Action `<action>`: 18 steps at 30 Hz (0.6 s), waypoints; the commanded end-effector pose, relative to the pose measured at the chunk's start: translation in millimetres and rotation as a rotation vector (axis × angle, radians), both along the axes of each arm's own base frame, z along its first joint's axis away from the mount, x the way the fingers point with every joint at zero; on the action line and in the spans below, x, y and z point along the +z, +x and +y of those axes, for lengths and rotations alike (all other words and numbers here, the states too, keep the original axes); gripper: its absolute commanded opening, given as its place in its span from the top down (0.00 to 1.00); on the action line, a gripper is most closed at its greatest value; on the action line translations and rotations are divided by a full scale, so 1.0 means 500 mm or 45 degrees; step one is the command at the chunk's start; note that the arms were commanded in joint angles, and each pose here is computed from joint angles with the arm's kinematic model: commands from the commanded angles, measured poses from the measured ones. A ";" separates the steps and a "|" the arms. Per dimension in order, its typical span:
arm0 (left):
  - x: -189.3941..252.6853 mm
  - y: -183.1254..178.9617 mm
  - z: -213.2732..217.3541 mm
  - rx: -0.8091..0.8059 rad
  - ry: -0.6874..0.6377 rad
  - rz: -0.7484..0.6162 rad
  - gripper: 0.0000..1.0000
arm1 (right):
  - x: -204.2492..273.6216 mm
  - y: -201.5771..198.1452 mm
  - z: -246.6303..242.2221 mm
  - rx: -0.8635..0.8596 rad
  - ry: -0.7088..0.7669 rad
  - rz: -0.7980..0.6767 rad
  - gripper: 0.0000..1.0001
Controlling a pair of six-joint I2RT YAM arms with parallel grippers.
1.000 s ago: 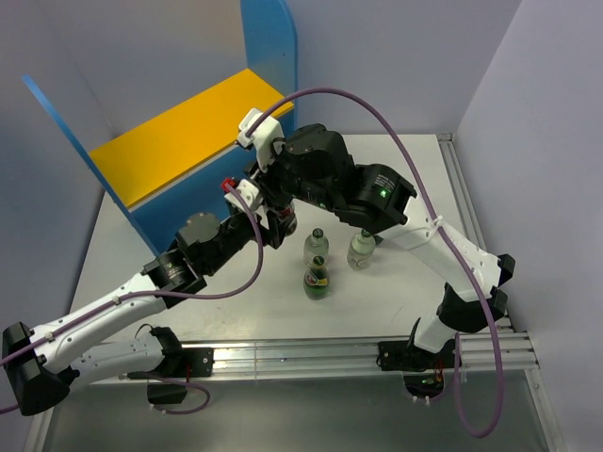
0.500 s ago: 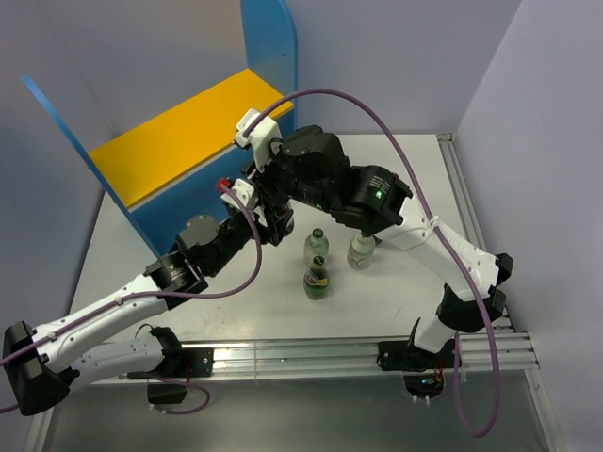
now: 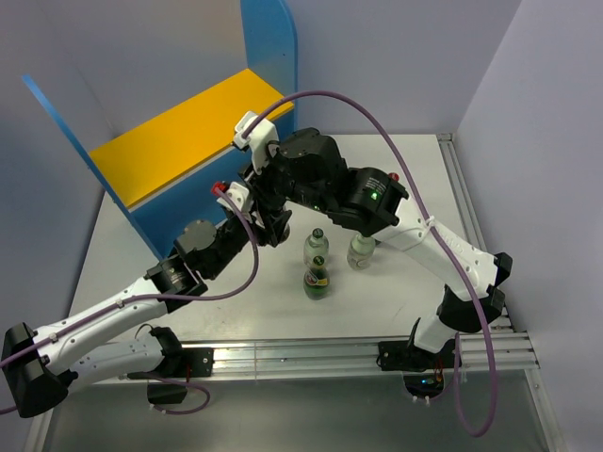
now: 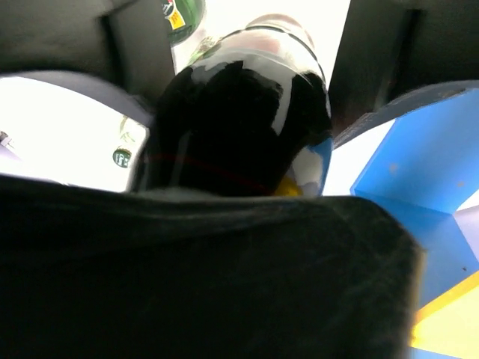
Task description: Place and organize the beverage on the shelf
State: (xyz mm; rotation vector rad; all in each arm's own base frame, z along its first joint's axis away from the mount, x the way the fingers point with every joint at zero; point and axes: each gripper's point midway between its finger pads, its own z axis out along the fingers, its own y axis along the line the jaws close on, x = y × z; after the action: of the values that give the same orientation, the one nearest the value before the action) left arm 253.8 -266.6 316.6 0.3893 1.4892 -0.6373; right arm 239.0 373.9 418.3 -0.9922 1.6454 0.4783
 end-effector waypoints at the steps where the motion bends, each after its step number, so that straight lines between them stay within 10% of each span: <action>1: 0.057 0.000 -0.002 -0.006 -0.121 -0.059 0.29 | 0.205 -0.058 -0.001 0.126 0.391 -0.200 1.00; 8: 0.067 0.012 0.001 0.041 -0.128 -0.034 1.00 | 0.192 -0.053 -0.003 0.101 0.394 -0.190 1.00; 14: 0.097 0.035 0.023 0.165 -0.165 -0.021 1.00 | 0.200 -0.049 -0.030 0.043 0.429 -0.207 0.88; 18: 0.131 0.027 0.032 0.157 -0.221 -0.062 1.00 | 0.210 -0.040 -0.052 -0.023 0.467 -0.233 0.60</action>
State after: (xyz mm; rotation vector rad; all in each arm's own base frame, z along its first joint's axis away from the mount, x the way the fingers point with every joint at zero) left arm 256.6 -272.2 324.4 0.3794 1.5003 -0.6246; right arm 243.2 367.3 427.1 -0.8945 1.5970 0.4912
